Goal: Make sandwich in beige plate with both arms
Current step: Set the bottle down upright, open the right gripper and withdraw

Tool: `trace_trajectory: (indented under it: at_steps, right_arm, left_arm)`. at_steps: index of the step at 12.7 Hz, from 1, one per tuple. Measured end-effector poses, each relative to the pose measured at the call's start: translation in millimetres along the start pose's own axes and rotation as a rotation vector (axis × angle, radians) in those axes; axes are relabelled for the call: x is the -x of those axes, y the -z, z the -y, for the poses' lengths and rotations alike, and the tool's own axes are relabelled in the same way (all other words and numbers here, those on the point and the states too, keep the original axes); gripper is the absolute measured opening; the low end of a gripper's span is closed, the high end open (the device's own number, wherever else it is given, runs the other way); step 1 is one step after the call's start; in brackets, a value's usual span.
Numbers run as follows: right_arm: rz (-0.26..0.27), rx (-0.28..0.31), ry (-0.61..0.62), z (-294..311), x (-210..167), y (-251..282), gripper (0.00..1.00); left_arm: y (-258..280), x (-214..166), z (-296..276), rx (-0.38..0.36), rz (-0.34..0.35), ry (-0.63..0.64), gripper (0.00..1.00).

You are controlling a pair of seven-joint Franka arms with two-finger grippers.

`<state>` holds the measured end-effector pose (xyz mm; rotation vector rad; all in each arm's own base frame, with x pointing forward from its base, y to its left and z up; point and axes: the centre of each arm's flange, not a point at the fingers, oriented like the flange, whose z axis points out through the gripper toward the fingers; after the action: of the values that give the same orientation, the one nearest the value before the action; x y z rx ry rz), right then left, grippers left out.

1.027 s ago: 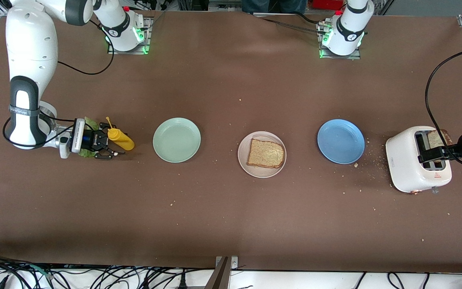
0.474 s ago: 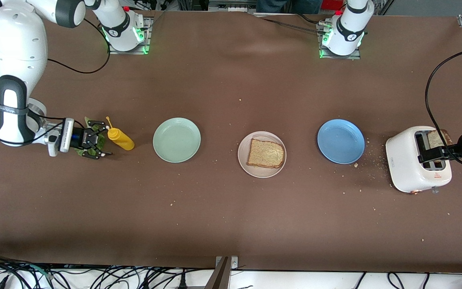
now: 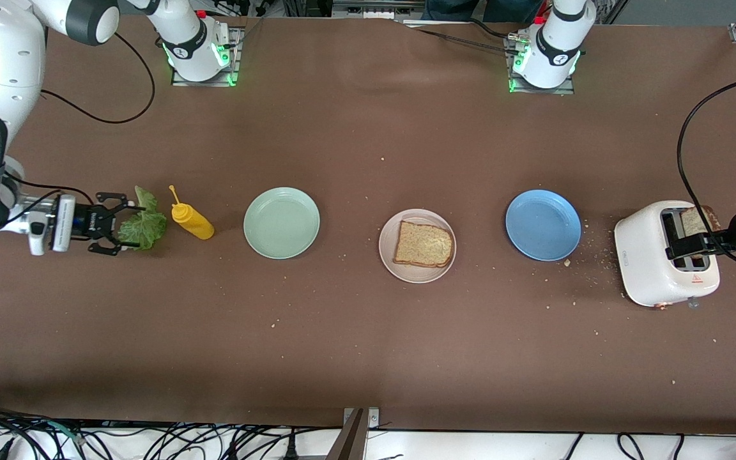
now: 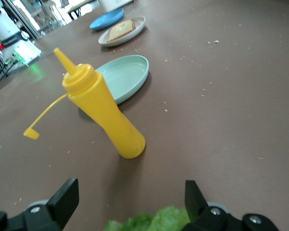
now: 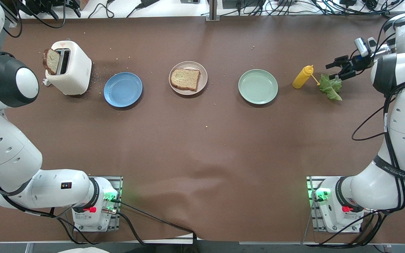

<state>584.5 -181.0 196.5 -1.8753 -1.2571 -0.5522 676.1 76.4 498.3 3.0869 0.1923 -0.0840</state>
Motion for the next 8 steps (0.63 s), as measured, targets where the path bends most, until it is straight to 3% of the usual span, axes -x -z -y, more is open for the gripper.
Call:
trace_trajectory:
  at_steps: [2, 6, 8]
  right_arm:
    - [0.100, 0.026, -0.028, -8.5, -35.7, 38.8, 0.98]
    - [0.242, 0.082, -0.153, -6.3, -110.6, 102.5, 0.98]
    - [0.322, 0.149, -0.248, -0.7, -148.6, 128.9, 0.98]
  left_arm:
    - [0.0, 0.0, 0.0, 0.000, 0.000, 0.000, 1.00]
    - [0.0, 0.0, 0.0, 0.000, 0.000, 0.000, 1.00]
    - [0.0, 0.0, -0.1, 0.000, 0.000, 0.000, 1.00]
